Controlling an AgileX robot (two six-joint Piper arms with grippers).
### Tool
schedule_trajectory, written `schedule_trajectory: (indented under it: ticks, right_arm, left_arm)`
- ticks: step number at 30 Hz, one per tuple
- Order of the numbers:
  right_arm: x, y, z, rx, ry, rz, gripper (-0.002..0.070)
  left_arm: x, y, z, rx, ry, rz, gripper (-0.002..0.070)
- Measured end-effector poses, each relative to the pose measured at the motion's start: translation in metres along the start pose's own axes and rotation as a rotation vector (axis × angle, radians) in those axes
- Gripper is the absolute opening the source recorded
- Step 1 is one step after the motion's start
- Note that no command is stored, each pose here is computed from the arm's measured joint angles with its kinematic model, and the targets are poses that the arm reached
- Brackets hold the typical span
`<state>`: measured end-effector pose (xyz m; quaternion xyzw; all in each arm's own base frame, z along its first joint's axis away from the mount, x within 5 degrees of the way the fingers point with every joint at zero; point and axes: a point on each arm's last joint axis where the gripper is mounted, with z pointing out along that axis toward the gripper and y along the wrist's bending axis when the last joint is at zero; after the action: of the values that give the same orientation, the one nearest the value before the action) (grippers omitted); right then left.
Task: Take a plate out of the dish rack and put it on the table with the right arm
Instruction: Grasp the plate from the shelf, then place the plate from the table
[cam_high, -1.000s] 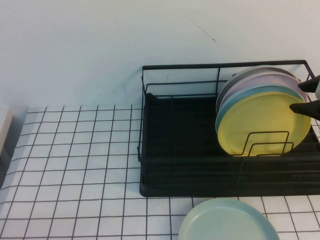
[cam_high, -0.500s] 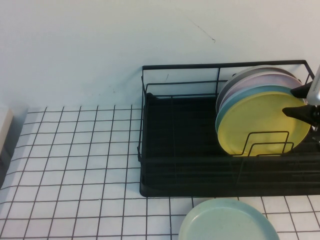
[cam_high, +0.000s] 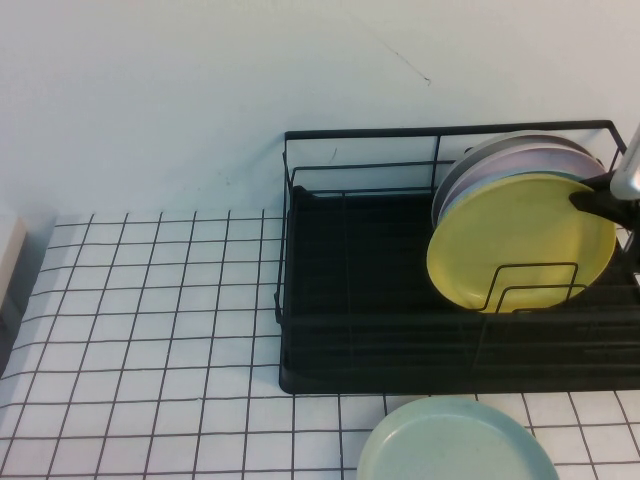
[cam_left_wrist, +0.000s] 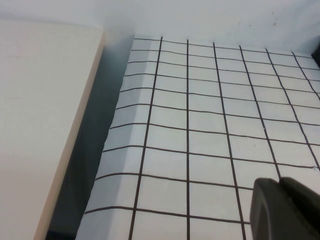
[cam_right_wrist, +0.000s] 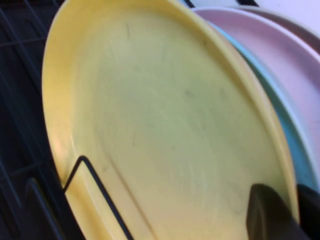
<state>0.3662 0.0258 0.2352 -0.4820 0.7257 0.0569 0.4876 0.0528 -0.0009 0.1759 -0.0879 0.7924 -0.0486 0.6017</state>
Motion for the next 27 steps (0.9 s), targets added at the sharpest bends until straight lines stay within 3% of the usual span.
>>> schedule_trajectory:
  ticks: [5,12,20,27]
  right_arm:
    - [-0.015,-0.007,-0.012,0.013,0.006,-0.029,0.0062]
    - [-0.066,-0.009,-0.070,0.079,0.012,-0.096,0.0062]
    - [-0.108,0.025,-0.141,0.059,0.023,-0.063,0.0059]
    - [-0.133,0.055,-0.190,0.077,-0.013,0.081,0.0058]
  left_arm:
    - [0.000,0.000,0.000,0.000,0.000,0.000,-0.0003]
    - [0.000,0.000,0.000,0.000,0.000,0.000,-0.0003]
    - [0.000,0.000,0.000,0.000,0.000,0.000,-0.0003]
    - [0.000,0.000,0.000,0.000,0.000,0.000,-0.0003]
